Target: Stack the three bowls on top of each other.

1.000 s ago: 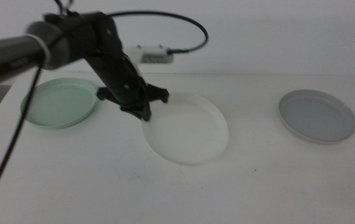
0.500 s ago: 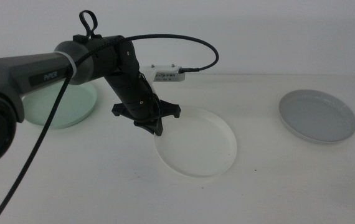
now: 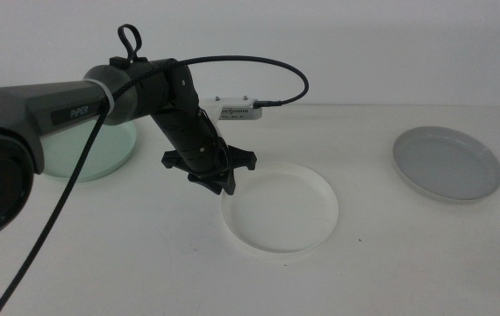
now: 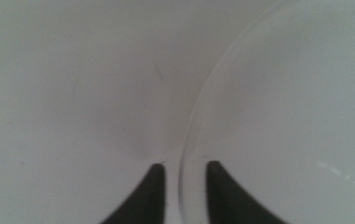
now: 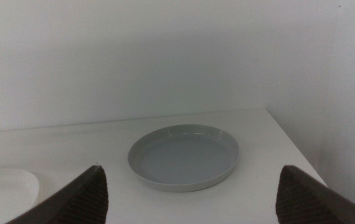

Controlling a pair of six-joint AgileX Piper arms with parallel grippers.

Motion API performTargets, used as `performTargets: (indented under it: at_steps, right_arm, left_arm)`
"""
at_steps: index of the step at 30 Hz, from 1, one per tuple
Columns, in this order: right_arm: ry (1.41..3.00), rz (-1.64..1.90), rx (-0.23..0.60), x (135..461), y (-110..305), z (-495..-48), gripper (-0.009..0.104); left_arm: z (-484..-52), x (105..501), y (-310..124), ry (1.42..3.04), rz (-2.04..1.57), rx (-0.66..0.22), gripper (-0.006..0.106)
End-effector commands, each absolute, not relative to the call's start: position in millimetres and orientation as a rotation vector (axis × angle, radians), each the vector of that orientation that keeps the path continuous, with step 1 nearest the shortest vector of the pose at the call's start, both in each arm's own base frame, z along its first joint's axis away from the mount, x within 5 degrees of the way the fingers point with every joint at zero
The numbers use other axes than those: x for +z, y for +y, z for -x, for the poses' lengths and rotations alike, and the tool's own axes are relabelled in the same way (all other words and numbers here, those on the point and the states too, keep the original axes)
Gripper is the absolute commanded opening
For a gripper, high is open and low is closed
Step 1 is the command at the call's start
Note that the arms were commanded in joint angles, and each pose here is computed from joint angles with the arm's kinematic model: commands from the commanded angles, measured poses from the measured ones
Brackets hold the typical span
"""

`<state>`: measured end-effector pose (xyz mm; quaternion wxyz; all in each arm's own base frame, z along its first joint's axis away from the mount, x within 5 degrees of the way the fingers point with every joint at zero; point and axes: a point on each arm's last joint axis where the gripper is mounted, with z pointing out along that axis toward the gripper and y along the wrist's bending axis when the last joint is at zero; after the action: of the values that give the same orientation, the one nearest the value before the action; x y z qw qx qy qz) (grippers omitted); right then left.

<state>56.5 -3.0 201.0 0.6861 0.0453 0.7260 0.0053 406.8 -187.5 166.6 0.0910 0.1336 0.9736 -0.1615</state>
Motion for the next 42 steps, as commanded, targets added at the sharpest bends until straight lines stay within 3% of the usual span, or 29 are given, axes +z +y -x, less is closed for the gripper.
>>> performTargets:
  at_steps: [1, 8, 14, 23, 32, 39, 42]
  right_arm:
    - [1.613, -0.093, -0.003, 201.2, -3.4, -56.3, 0.093]
    - [1.613, -0.093, -0.003, 201.2, -3.4, -56.3, 0.093]
    - [1.613, -0.093, -0.003, 201.2, -3.4, -56.3, 0.093]
    - [1.613, -0.093, -0.003, 201.2, -3.4, -56.3, 0.093]
    - [1.613, -0.093, -0.003, 201.2, -3.4, -56.3, 0.093]
    - [1.613, -0.093, -0.003, 201.2, -3.4, -56.3, 0.093]
    - [1.613, -0.093, -0.003, 201.2, -3.4, -56.3, 0.093]
  left_arm:
    - [-407.7, 171.0, -189.0, 2.874, -0.396, -0.489, 0.032]
    - [-405.8, 188.8, -181.0, 2.877, -0.461, -0.452, 0.094]
    - [-416.3, 237.8, -146.7, 2.852, -0.459, -0.377, 0.094]
    - [-432.8, 278.4, -40.3, 2.831, -0.189, -0.100, 0.094]
    - [-441.3, 271.7, 85.9, 2.724, 0.205, -0.029, 0.094]
    - [-465.4, 234.7, 106.9, 2.622, 0.256, -0.065, 0.094]
    - [-478.4, 217.4, 106.2, 2.603, 0.250, -0.121, 0.094]
